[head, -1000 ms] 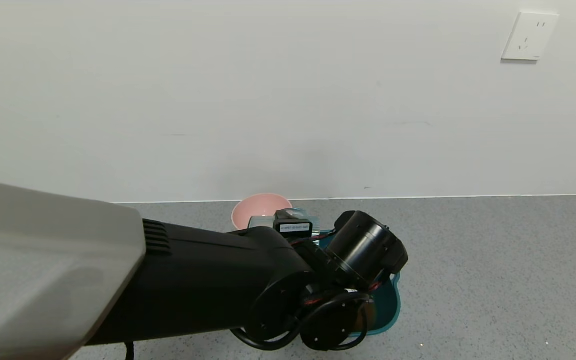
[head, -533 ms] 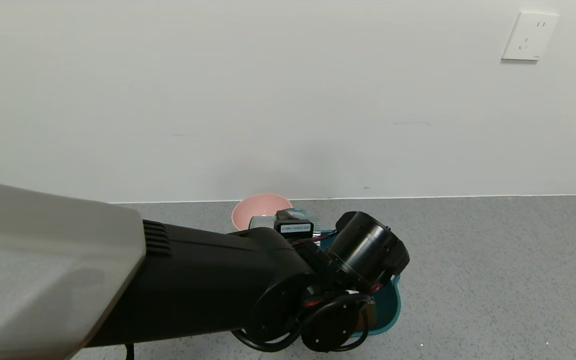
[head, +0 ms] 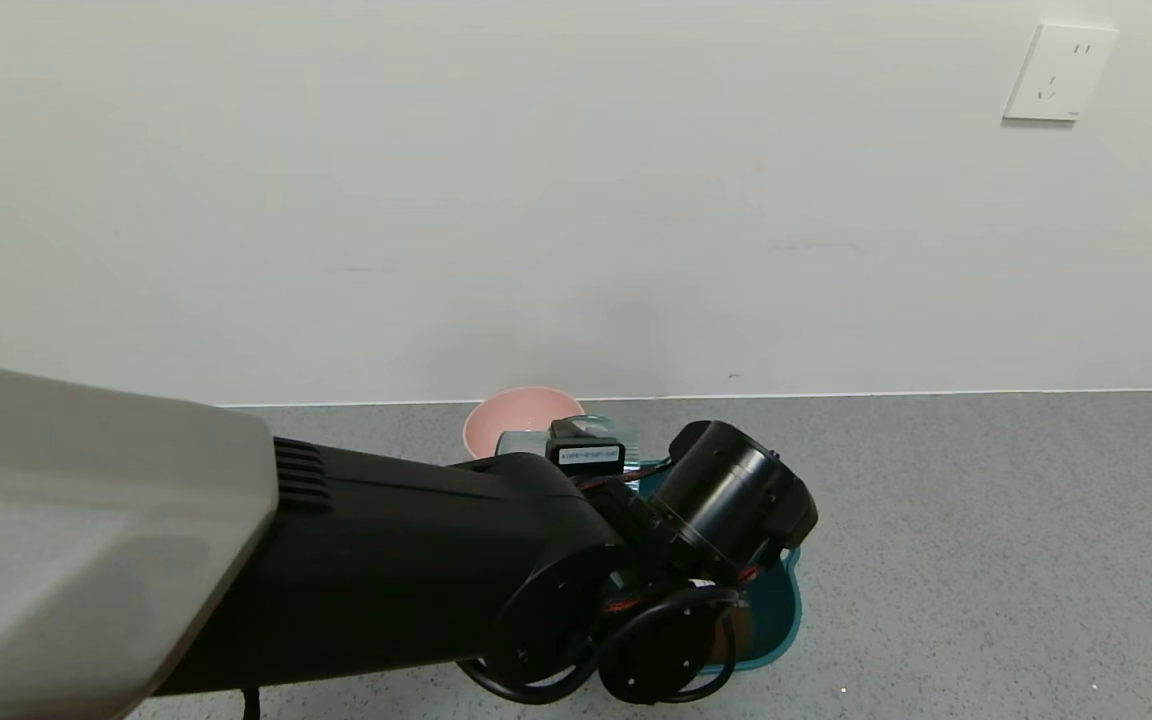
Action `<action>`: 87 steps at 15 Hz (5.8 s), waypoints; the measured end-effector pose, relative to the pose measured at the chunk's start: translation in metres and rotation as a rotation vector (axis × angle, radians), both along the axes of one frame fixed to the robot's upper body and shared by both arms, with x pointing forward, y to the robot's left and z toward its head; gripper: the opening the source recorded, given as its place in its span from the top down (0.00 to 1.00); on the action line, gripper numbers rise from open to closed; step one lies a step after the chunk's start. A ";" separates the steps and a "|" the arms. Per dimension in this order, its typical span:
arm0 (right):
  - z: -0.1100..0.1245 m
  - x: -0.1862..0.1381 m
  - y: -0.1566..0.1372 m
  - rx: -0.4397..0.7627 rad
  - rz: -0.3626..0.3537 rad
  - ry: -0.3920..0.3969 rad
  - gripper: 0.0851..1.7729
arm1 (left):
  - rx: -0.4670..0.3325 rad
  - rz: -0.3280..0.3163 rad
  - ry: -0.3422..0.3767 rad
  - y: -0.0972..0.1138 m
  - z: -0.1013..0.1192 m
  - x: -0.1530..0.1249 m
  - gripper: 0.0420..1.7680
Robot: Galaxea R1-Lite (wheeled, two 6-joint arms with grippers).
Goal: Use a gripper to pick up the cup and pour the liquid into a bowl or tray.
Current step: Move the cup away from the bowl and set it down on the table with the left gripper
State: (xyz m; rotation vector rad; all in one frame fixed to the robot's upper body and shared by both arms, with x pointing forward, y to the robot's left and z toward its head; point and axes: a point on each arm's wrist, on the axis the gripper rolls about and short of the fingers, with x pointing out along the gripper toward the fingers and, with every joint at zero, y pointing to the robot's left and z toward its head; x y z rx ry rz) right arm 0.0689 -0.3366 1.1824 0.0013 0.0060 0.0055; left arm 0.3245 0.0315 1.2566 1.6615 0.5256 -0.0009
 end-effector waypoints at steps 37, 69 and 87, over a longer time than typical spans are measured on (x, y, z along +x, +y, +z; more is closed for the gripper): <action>0.000 0.000 0.000 -0.001 0.000 0.002 0.04 | -1.387 -0.064 -0.087 0.246 0.029 0.028 0.30; 0.000 0.000 0.000 -0.001 0.000 0.002 0.04 | -1.625 0.024 -0.123 0.317 -0.089 0.122 0.30; 0.000 0.000 0.000 -0.001 0.000 0.002 0.04 | -1.625 0.055 -0.074 0.313 -0.111 0.126 0.16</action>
